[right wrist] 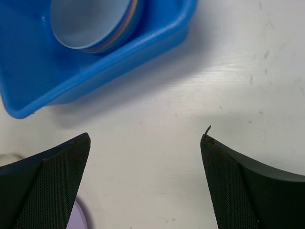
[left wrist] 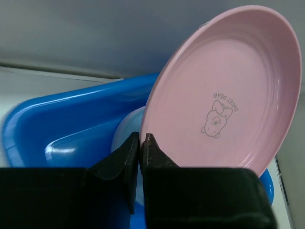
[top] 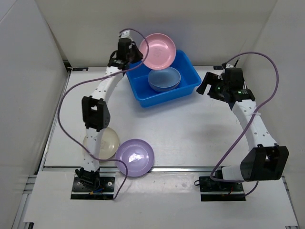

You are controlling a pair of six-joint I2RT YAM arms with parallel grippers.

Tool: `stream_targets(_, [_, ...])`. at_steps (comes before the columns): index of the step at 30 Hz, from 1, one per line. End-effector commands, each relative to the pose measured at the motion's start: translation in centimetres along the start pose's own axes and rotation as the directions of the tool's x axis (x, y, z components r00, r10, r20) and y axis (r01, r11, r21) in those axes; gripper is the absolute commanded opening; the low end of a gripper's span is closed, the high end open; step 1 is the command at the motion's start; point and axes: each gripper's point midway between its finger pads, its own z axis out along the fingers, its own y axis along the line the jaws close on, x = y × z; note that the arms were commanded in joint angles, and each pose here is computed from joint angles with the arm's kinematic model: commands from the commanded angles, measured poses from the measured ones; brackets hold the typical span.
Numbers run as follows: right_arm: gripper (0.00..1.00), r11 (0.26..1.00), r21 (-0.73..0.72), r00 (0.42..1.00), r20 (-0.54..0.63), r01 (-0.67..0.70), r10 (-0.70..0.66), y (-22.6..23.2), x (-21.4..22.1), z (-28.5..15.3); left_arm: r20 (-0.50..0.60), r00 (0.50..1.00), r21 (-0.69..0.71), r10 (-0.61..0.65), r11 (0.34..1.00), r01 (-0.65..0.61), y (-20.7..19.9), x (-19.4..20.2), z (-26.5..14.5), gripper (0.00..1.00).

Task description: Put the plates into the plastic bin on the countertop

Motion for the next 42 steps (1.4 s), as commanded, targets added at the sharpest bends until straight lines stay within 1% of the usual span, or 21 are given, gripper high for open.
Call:
stream_targets(1, [0.99,0.997,0.063,0.999,0.017,-0.040,0.039,-1.7,0.6,-1.3,-0.036,0.999,0.068,0.032,0.997,-0.030,-3.1,0.8,1.7,0.10])
stream_targets(5, [0.99,0.990,0.116,0.997,-0.006,-0.075,0.076,-3.7,1.5,-1.6,-0.089,0.996,0.080,-0.003,0.997,0.010,-2.7,4.4,3.8,0.09])
stream_targets(9, [0.99,0.987,0.127,0.995,-0.015,-0.097,0.100,-4.4,1.9,-1.4,-0.086,0.996,0.075,0.038,0.997,-0.032,-3.8,6.5,4.5,0.10])
stream_targets(13, [0.99,0.987,0.123,0.993,-0.036,-0.104,0.109,-4.5,2.2,-1.1,-0.088,0.994,0.029,0.060,0.998,-0.058,-3.7,8.4,5.2,0.19])
stream_targets(14, [0.99,0.986,0.119,0.992,-0.040,-0.113,0.118,-4.5,2.2,-1.0,-0.089,0.994,0.009,0.056,0.998,-0.056,-3.2,8.6,5.2,0.24])
stream_targets(15, [0.99,0.987,0.117,0.992,-0.048,-0.112,0.118,-4.4,2.4,-1.0,-0.079,0.996,0.009,0.050,0.999,-0.050,-3.3,8.1,5.1,0.37])
stream_targets(17, [0.99,0.987,0.115,0.992,-0.052,-0.112,0.119,-4.3,2.5,-1.1,-0.088,0.995,0.019,0.057,0.998,-0.055,-3.3,8.6,5.3,0.43])
stream_targets(18, [0.99,0.987,0.119,0.991,-0.058,-0.110,0.118,-4.4,2.6,-1.1,-0.093,0.994,0.019,0.060,0.998,-0.058,-3.4,8.8,5.3,0.59])
stream_targets(20, [0.99,0.987,0.120,0.992,-0.047,-0.112,0.118,-4.3,2.4,-1.5,-0.094,0.993,0.021,0.067,0.998,-0.066,-3.5,8.6,5.1,0.61])
stream_targets(22, [0.99,0.988,0.115,0.993,-0.038,-0.104,0.109,-4.1,2.3,-2.0,-0.084,0.994,0.028,0.068,0.997,-0.066,-3.9,7.9,4.6,0.75])
stream_targets(23, [0.99,0.989,0.110,0.994,-0.034,-0.103,0.108,-4.0,2.2,-2.2,-0.092,0.993,0.033,0.072,0.997,-0.069,-3.9,8.2,4.5,0.83])
stream_targets(24, [0.99,0.990,0.100,0.995,-0.027,-0.096,0.099,-3.8,2.1,-2.4,-0.084,0.993,0.037,0.077,0.997,-0.074,-4.0,7.6,4.2,0.99])
stream_targets(31, [0.99,0.997,-0.039,0.997,-0.040,0.064,-0.065,0.3,3.5,-3.2,-0.017,0.984,0.090,0.180,0.980,-0.177,-7.3,2.6,-1.0,0.99])
stream_targets(33, [0.99,0.985,-0.104,0.986,-0.070,0.140,-0.148,2.6,5.3,-2.7,-0.026,0.972,0.063,0.232,0.971,-0.230,-7.1,1.6,-4.1,0.99])
stream_targets(34, [0.99,0.971,-0.147,0.975,-0.089,0.189,-0.203,4.2,6.8,-2.3,0.012,0.971,0.070,0.241,0.968,-0.241,-8.0,-0.8,-7.3,0.99])
stream_targets(35, [0.99,0.962,-0.174,0.968,-0.101,0.210,-0.229,5.2,7.6,-2.0,-0.052,0.965,0.008,0.255,0.967,-0.255,-5.6,1.5,-7.8,0.99])
stream_targets(37, [0.99,0.929,-0.255,0.942,-0.132,0.268,-0.308,7.7,10.3,-1.6,-0.102,0.961,-0.068,0.256,0.962,-0.263,-3.3,2.9,-10.6,0.99])
stream_targets(38, [0.99,0.902,-0.308,0.913,-0.180,0.302,-0.367,9.1,12.6,-1.0,-0.118,0.968,-0.150,0.223,0.959,-0.239,-0.7,3.8,-13.7,0.99])
stream_targets(40, [0.99,0.865,-0.358,0.869,-0.219,0.351,-0.443,10.5,15.2,-0.4,-0.145,0.971,-0.215,0.193,0.951,-0.221,1.8,5.7,-16.8,0.99])
stream_targets(41, [0.99,0.848,-0.373,0.840,-0.251,0.375,-0.482,10.9,16.9,0.4,-0.089,0.982,-0.222,0.169,0.957,-0.185,2.0,4.3,-20.4,0.99])
stream_targets(42, [0.99,0.810,-0.422,0.803,-0.256,0.408,-0.538,12.5,19.0,0.3,-0.160,0.980,-0.285,0.120,0.945,-0.162,5.0,8.3,-21.7,0.99])
